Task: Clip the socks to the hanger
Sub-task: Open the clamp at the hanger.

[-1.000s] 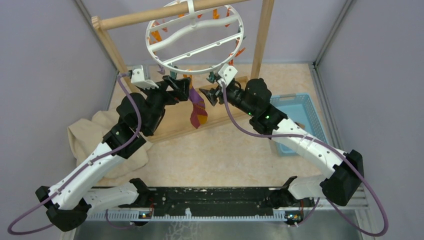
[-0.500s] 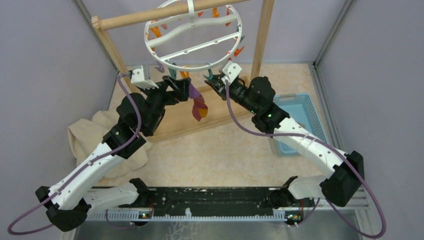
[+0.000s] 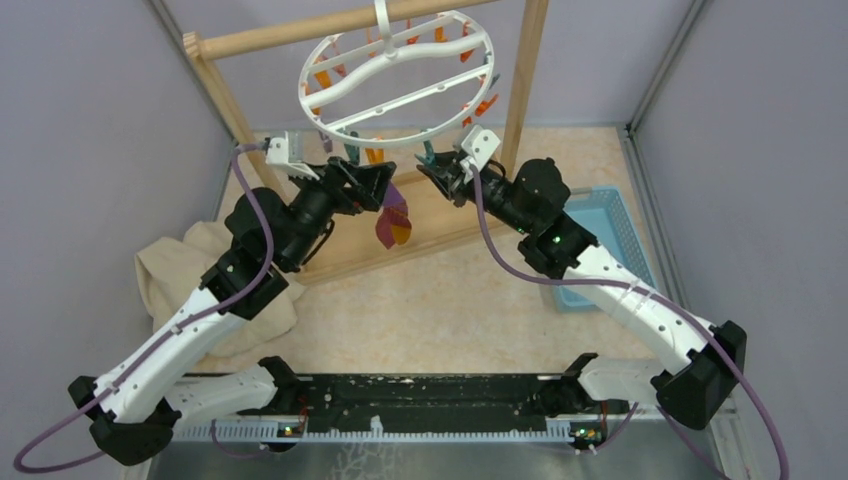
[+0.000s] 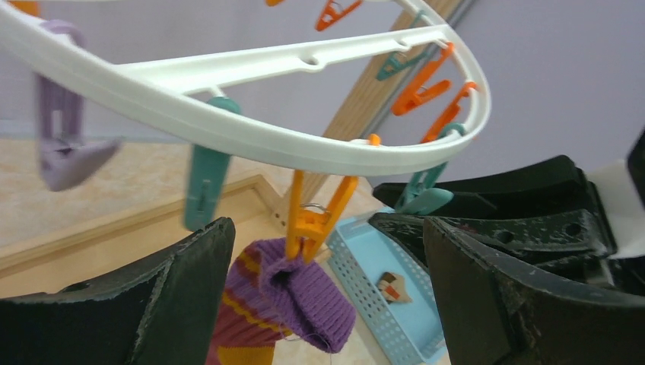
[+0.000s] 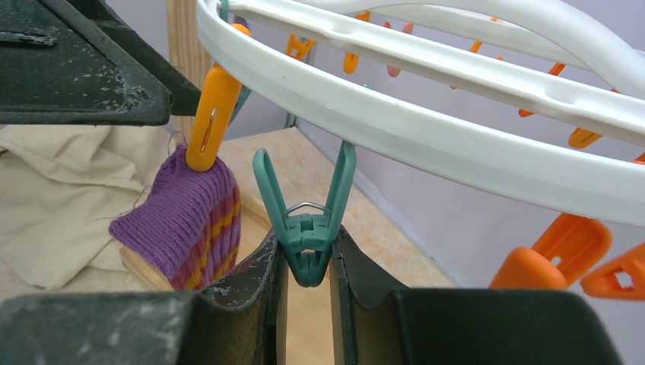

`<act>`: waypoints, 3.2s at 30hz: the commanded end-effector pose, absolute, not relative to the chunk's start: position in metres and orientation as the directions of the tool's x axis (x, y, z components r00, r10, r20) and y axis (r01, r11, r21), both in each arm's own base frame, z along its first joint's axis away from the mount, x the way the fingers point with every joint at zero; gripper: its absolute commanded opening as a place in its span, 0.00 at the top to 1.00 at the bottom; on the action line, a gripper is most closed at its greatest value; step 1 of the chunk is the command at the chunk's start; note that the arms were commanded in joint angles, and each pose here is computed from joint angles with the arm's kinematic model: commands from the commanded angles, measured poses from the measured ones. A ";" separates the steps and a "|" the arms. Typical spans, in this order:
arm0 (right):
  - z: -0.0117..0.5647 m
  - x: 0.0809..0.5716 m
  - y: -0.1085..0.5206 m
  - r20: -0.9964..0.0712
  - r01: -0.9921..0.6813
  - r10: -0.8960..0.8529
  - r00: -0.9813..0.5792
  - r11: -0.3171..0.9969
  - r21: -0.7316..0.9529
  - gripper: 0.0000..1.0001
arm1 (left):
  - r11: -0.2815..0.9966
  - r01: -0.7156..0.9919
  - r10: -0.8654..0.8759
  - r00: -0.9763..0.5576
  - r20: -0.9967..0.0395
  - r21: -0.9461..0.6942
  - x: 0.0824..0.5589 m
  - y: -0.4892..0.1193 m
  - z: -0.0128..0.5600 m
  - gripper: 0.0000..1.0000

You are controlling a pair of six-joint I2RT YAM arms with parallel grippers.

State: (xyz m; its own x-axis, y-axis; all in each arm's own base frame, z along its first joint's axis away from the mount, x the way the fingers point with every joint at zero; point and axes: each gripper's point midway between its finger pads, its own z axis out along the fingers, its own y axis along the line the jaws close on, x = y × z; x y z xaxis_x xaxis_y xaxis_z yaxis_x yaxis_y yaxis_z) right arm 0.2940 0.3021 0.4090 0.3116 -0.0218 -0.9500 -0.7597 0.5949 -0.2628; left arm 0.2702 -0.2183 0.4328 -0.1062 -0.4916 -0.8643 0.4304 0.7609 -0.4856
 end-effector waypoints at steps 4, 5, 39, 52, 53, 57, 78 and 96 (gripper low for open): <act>0.445 0.276 0.296 -0.938 -0.775 0.051 0.342 0.580 -0.251 1.00 | 0.536 0.661 -0.551 -0.197 -0.811 -0.525 0.242 -0.264 0.476 0.04; 0.444 0.277 0.296 -0.939 -0.774 0.049 0.339 0.582 -0.249 1.00 | 0.525 0.668 -0.548 -0.211 -0.810 -0.528 0.242 -0.268 0.475 0.04; 0.447 0.281 0.307 -0.944 -0.790 0.068 0.323 0.569 -0.229 1.00 | 0.487 0.570 -0.546 -0.393 -0.740 -0.662 0.221 -0.258 0.468 0.08; 0.446 0.274 0.290 -0.944 -0.762 0.034 0.329 0.599 -0.244 1.00 | 0.500 0.643 -0.557 -0.275 -0.784 -0.580 0.247 -0.279 0.490 0.04; 0.445 0.274 0.290 -0.944 -0.762 0.033 0.329 0.599 -0.245 1.00 | 0.506 0.643 -0.554 -0.268 -0.788 -0.575 0.250 -0.280 0.490 0.04; 0.445 0.273 0.289 -0.944 -0.763 0.032 0.328 0.598 -0.245 1.00 | 0.523 0.638 -0.525 -0.281 -0.803 -0.565 0.260 -0.292 0.480 0.04; 0.438 0.271 0.298 -0.956 -0.798 0.053 0.289 0.565 -0.210 1.00 | 0.519 0.621 -0.609 -0.215 -0.764 -0.588 0.276 -0.291 0.469 0.89; 0.420 0.225 0.258 -0.995 -0.945 0.030 0.092 0.318 -0.078 0.37 | 0.465 0.730 -0.574 -0.182 -0.798 -0.501 0.245 -0.287 0.468 1.00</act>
State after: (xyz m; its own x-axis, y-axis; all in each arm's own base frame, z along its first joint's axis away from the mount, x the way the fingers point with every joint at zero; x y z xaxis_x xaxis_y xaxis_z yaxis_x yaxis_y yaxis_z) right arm 0.2658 0.2755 0.3845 0.0824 -0.0500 -0.9953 -0.8730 0.4782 -0.0963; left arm 0.2633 -0.2925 0.4466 -0.2380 -0.5626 -0.7918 0.6543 0.5096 -0.5588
